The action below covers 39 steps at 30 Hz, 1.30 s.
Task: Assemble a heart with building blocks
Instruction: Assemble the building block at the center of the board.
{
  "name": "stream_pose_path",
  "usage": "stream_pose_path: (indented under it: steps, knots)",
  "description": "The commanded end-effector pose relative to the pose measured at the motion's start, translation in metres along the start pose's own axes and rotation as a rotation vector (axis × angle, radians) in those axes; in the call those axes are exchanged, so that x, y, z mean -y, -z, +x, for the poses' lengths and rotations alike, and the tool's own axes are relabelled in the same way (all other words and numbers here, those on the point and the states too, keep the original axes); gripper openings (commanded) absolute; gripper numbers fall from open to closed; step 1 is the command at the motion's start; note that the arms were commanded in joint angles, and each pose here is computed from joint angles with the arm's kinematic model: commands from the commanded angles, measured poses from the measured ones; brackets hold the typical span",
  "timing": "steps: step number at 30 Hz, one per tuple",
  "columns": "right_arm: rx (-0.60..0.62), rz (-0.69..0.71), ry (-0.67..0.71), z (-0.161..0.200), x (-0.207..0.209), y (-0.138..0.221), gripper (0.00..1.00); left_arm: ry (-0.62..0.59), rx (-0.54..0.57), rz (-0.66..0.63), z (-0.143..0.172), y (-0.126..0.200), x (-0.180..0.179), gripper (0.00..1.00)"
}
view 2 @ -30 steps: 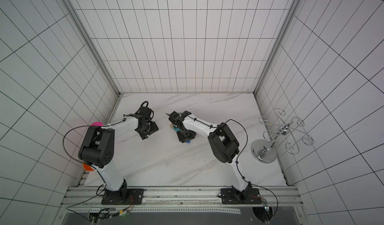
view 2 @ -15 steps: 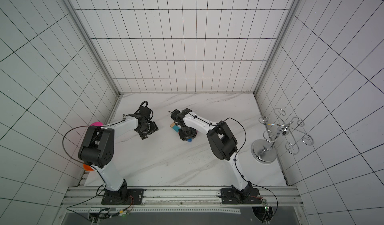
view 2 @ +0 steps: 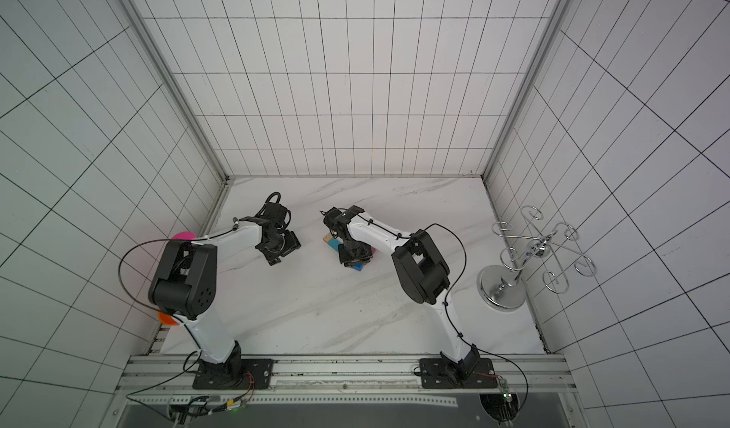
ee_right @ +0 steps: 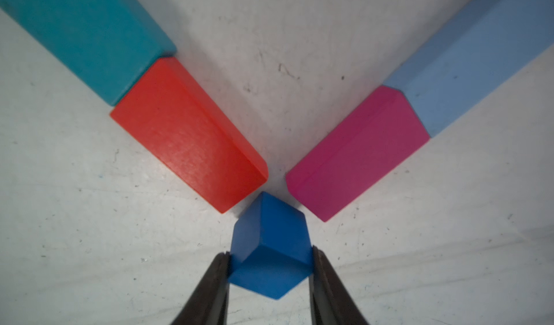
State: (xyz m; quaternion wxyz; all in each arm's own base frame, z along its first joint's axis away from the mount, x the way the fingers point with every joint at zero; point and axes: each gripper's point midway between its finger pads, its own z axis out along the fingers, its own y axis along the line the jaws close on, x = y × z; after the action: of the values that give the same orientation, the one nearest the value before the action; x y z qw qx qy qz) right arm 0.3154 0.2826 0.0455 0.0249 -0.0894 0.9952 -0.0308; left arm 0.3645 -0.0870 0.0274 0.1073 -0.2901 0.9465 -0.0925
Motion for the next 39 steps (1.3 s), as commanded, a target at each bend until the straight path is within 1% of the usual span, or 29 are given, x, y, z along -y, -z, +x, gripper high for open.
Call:
stream_pose_path:
  steps: [1, 6, 15, 21, 23, 26, 29, 34, 37, 39]
  knots:
    - [-0.024, 0.015, -0.038, -0.004, 0.005, -0.002, 0.34, -0.005, 0.013, 0.002, -0.002, -0.001, -0.004, 0.76]
    - [-0.03, 0.017, -0.052, -0.004, 0.006, -0.004, 0.36, -0.004, 0.012, 0.004, -0.001, -0.001, -0.005, 0.75]
    - [-0.032, 0.011, -0.062, -0.007, 0.005, -0.005, 0.46, -0.003, 0.01, 0.008, -0.001, -0.001, -0.005, 0.76]
    - [-0.028, 0.009, -0.067, -0.01, 0.006, -0.004, 0.5, -0.005, 0.011, 0.011, -0.002, -0.001, -0.004, 0.76]
    - [-0.026, 0.009, -0.065, -0.011, 0.006, -0.003, 0.53, -0.006, 0.011, 0.011, -0.002, -0.001, -0.004, 0.76]
    - [-0.018, 0.02, -0.063, -0.012, 0.008, -0.001, 0.64, -0.005, 0.01, 0.012, -0.002, -0.001, -0.004, 0.75]
    - [-0.012, 0.032, -0.064, -0.013, 0.011, 0.001, 0.67, -0.005, 0.01, 0.013, -0.002, -0.001, -0.004, 0.75]
    - [0.022, 0.026, -0.061, -0.019, 0.013, 0.013, 0.69, -0.005, 0.01, 0.015, -0.001, 0.0, -0.003, 0.76]
    - [0.07, 0.03, -0.056, -0.025, 0.016, 0.033, 0.69, -0.006, 0.012, 0.015, -0.002, 0.001, -0.003, 0.75]
    - [0.135, 0.045, -0.055, -0.034, 0.022, 0.054, 0.69, -0.005, 0.014, 0.016, -0.002, 0.001, -0.003, 0.76]
